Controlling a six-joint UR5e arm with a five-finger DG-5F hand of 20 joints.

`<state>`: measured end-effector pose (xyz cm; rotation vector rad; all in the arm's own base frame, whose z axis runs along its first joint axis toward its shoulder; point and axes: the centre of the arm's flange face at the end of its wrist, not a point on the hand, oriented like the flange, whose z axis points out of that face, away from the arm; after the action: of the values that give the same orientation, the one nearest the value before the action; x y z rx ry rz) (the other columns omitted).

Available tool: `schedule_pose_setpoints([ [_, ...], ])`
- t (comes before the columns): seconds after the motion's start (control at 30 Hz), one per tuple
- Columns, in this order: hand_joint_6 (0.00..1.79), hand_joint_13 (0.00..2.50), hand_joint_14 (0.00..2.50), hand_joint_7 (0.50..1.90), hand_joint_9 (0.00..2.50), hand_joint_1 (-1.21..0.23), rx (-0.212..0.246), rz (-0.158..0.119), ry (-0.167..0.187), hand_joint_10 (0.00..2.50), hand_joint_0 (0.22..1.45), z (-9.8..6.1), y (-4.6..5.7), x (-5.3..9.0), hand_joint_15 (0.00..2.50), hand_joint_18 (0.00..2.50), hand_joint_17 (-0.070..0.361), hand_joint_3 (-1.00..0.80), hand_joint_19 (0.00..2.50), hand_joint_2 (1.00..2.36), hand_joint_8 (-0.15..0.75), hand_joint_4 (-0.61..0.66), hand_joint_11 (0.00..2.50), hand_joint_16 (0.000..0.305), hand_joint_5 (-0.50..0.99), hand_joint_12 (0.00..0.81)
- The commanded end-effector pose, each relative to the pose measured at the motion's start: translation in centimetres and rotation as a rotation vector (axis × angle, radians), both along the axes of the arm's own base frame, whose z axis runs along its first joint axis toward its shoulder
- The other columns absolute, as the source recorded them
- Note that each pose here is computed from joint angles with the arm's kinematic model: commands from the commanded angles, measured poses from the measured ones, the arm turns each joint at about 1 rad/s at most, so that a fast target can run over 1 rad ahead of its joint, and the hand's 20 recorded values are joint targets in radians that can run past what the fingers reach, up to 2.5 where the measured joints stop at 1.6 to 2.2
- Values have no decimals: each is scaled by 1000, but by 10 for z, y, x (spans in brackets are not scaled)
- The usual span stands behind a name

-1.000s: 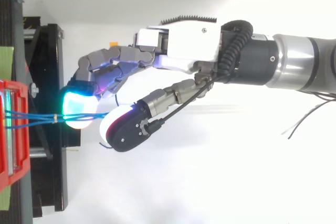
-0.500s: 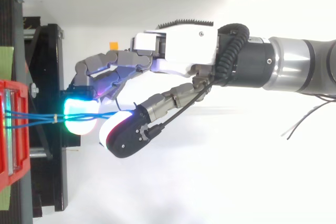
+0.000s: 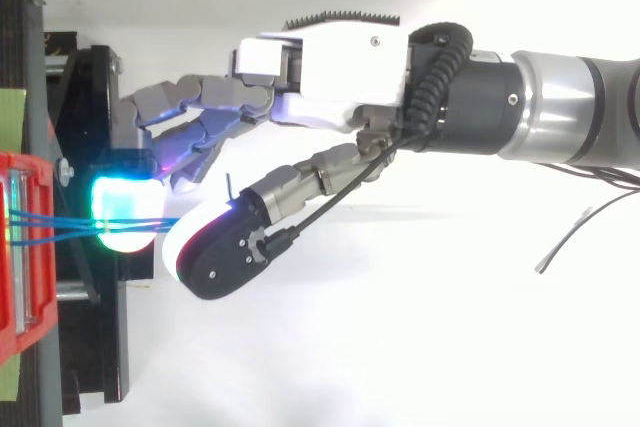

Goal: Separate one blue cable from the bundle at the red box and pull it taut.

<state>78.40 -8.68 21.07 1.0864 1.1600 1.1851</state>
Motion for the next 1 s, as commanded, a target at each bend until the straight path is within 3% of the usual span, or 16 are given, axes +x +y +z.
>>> schedule_pose_setpoints([
  [0.0, 516, 509, 11, 1268, 607, -641, -3, 4, 6, 17, 609, 1, 3, 0, 284, 572, 115, -493, 612, 1000, 290, 231, 499, 51, -148, 370],
  [0.23, 552, 537, 11, 1234, 620, -642, -8, 7, 9, 15, 613, 1, 6, 0, 298, 591, 114, -452, 617, 1004, 293, 224, 502, 51, -148, 371],
  [0.4, 559, 540, 12, 1224, 620, -655, -8, 8, 10, 15, 652, -1, 4, 0, 303, 591, 114, -274, 624, 1015, 291, 215, 495, 51, -148, 369],
  [0.67, 550, 546, 12, 1235, 617, -660, -10, 14, 6, 15, 598, -1, 7, 1, 314, 598, 115, -441, 635, 1004, 291, 221, 497, 51, -149, 372],
  [0.77, 549, 549, 12, 1234, 616, -652, -7, 13, 12, 15, 591, -15, 6, 2, 315, 600, 115, -450, 643, 1003, 293, 217, 494, 51, -148, 374],
  [0.9, 547, 554, 12, 1239, 618, -615, -5, 11, -19, 15, 576, -16, 5, 6, 318, 608, 117, -493, 640, 1000, 293, 219, 499, 52, -148, 375],
  [0.97, 546, 556, 12, 1242, 617, -609, -6, 13, -14, 15, 572, -17, 4, 5, 318, 610, 117, -500, 640, 1000, 295, 220, 496, 52, -148, 376],
])
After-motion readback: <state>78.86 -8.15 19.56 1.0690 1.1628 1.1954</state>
